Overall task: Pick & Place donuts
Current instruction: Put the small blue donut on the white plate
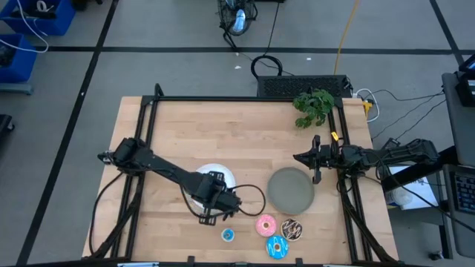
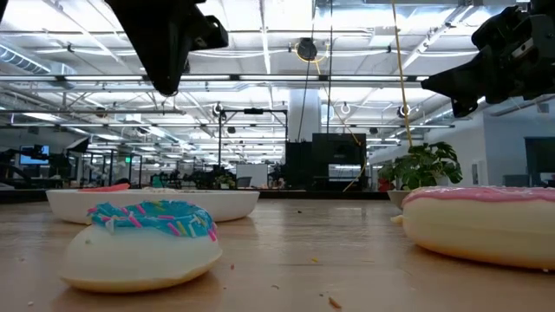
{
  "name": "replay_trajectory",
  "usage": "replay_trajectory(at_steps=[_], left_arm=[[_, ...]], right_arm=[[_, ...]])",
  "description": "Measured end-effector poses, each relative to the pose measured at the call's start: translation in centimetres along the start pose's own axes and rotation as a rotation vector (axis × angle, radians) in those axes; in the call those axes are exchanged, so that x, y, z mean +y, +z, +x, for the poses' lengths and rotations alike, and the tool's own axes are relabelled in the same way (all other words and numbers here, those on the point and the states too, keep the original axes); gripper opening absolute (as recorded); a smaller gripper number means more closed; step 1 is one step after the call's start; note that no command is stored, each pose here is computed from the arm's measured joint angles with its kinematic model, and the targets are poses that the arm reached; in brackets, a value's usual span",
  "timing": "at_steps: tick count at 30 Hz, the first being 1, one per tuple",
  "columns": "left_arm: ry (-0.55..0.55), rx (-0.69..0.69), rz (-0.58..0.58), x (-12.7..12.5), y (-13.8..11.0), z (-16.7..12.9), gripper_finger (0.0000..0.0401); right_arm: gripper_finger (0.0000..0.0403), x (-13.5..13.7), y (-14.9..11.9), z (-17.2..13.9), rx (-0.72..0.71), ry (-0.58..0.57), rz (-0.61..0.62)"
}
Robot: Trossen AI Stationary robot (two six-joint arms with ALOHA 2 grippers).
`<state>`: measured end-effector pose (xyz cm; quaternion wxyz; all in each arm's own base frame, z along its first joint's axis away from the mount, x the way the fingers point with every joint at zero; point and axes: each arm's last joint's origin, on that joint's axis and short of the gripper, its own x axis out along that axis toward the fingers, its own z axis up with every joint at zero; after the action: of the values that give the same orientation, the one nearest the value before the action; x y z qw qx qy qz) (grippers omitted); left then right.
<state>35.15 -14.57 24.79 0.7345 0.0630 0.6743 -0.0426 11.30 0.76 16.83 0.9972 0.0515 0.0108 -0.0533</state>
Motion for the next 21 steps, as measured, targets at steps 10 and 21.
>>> replay_trajectory(at_steps=[10, 21], left_arm=[[-0.027, -0.001, 0.017, -2.3, 1.2, 1.4, 0.0002], [0.043, 0.076, 0.213, -5.0, 4.9, 3.2, 0.0003]], right_arm=[[0.0, 0.0, 0.0, 0.0, 0.0, 0.0, -0.004], [0.0, 0.0, 0.0, 0.0, 0.003, -0.001, -0.009]])
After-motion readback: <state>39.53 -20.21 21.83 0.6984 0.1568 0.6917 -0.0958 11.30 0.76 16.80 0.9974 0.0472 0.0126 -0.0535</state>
